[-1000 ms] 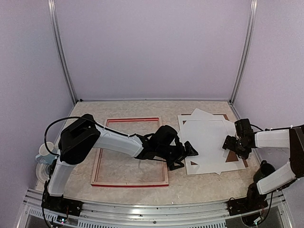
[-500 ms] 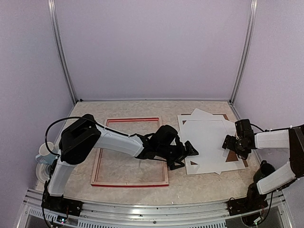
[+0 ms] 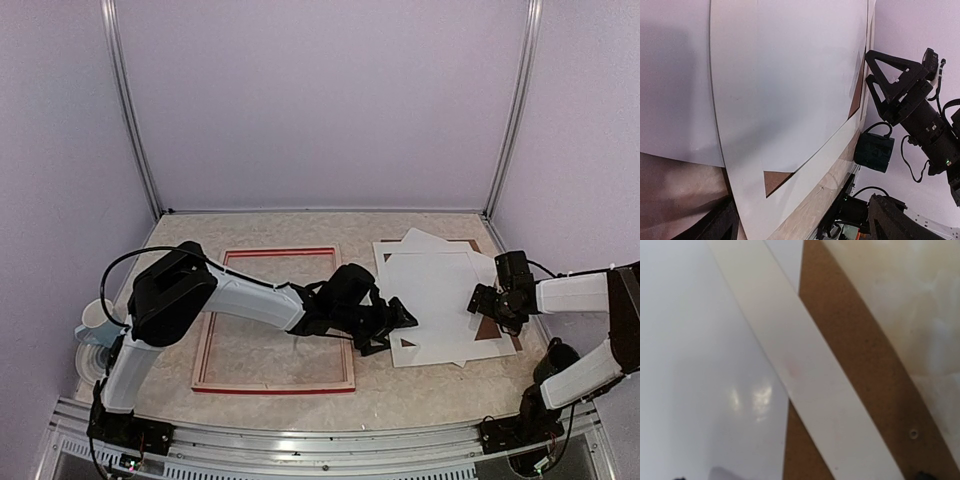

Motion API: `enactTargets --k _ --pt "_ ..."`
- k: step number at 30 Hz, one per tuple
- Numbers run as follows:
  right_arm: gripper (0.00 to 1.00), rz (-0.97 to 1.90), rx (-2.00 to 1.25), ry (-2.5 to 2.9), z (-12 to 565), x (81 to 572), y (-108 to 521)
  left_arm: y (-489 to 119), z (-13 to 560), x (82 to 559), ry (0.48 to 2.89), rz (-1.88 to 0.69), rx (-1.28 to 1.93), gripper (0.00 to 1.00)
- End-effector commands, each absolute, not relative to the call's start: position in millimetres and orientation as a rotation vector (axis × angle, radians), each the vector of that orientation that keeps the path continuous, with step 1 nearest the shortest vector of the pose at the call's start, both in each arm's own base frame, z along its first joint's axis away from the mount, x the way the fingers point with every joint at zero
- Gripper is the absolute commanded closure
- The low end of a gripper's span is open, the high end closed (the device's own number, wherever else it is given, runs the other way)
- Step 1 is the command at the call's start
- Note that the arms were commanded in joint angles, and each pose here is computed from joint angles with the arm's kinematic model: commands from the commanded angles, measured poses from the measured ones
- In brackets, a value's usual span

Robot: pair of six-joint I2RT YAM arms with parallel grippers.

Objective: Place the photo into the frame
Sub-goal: Pick up the mat board from the photo.

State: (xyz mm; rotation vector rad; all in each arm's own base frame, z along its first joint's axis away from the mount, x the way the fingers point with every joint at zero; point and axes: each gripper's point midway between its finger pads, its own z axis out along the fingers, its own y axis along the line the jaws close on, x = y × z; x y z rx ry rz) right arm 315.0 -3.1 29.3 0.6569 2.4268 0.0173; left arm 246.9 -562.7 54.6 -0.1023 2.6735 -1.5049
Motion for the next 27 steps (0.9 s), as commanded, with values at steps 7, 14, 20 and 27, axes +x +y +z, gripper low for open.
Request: enactTargets --k 7,14,20,27 --pt "0.01 0.081 0.653 2.51 10 301 6 -559 55 250 2.593 -1.566 -0.062 0.24" --pt "0.01 0.085 0.649 2.51 10 301 7 -562 78 250 2.524 -1.623 -0.022 0.33" --pt "0.01 0.088 0.645 2.511 10 301 7 -563 89 249 2.485 -1.645 0.006 0.41" --pt "0.01 0.104 0.634 2.504 12 302 9 -563 91 252 2.457 -1.657 0.024 0.6"
